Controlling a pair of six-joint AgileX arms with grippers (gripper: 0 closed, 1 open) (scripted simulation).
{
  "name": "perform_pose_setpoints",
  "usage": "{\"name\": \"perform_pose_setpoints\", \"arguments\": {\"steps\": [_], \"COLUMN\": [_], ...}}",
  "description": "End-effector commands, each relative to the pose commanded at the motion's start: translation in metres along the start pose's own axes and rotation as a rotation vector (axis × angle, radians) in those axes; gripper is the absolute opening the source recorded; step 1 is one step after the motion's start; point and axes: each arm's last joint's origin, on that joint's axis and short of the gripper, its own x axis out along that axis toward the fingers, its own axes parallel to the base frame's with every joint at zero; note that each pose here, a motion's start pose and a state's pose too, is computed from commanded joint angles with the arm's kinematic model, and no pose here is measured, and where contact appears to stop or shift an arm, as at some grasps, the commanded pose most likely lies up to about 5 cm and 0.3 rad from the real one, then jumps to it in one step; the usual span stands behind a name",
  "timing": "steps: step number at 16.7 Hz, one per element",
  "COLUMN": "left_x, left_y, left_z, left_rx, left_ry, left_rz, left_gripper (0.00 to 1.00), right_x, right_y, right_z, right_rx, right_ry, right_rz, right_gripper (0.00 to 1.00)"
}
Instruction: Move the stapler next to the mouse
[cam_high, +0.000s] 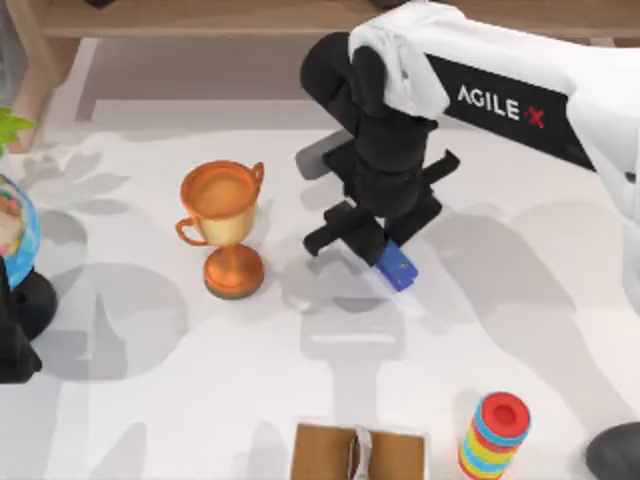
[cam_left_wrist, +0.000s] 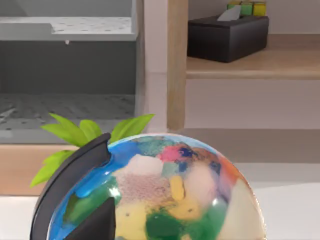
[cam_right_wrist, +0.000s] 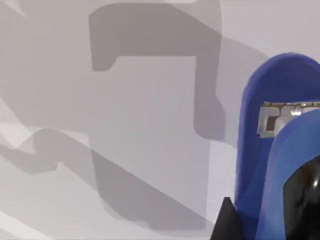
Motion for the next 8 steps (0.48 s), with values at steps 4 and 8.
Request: {"name": "perform_pose_setpoints", "arguments": {"steps": [4, 8], "left_x": [0.000, 0.000], "left_y": [0.000, 0.000], "left_z": [0.000, 0.000], "left_rx": [0.000, 0.000], "left_ry": [0.000, 0.000], "left_rz": [0.000, 0.000], "left_gripper": [1.00, 1.00], "right_x": [-0.004, -0.021], "right_y": [-0.015, -0.063], "right_z": [-0.004, -0.034], "right_rx": [0.046, 0.200], "right_ry": [-0.015, -0.039], "right_rz": [-0.001, -0.005], "right_gripper": [0.00, 0.00]}}
